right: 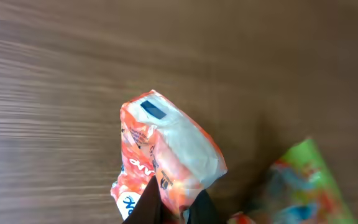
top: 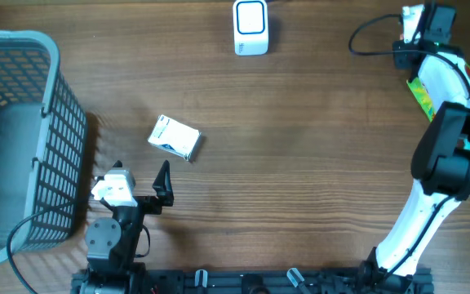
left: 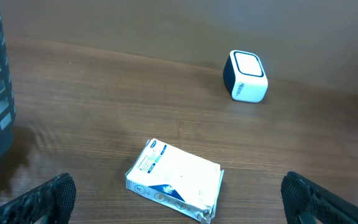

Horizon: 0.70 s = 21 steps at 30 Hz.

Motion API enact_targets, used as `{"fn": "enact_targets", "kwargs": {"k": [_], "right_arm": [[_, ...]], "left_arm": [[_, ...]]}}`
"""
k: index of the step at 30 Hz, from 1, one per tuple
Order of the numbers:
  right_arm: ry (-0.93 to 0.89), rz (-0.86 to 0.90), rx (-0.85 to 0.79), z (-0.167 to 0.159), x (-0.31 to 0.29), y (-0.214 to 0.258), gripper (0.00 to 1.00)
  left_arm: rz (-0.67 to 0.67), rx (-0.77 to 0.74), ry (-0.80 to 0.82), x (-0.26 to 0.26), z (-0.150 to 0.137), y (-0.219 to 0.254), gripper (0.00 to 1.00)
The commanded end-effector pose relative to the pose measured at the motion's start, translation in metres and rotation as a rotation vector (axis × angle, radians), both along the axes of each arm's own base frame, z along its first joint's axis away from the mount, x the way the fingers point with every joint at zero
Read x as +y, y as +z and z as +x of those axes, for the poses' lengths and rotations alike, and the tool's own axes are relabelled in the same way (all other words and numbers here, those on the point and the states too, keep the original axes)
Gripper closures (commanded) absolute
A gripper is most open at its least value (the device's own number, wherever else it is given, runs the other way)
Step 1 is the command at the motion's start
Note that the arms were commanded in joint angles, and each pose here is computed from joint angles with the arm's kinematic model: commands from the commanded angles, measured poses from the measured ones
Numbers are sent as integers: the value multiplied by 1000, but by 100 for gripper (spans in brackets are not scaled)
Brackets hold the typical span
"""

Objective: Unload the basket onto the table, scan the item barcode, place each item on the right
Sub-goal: 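Carry the pink box to the right edge and release it, then reach the right gripper to the white bandage box and grasp it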

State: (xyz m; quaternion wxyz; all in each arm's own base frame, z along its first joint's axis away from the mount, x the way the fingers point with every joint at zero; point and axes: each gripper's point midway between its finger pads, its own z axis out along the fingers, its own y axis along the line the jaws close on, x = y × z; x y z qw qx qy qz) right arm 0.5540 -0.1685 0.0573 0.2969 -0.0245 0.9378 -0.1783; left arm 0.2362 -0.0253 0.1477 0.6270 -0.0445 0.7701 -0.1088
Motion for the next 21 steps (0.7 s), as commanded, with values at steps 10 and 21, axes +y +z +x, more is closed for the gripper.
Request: {"fn": "enact_targets", "kwargs": {"k": [10,21], "right_arm": [[717,1145,128,-94,317,132,0],[1187,633,232,-170,536,16,5]], "left_arm": [[-11,-2,1,0,0,0,0],[-10,-2,1,0,0,0,0]]}}
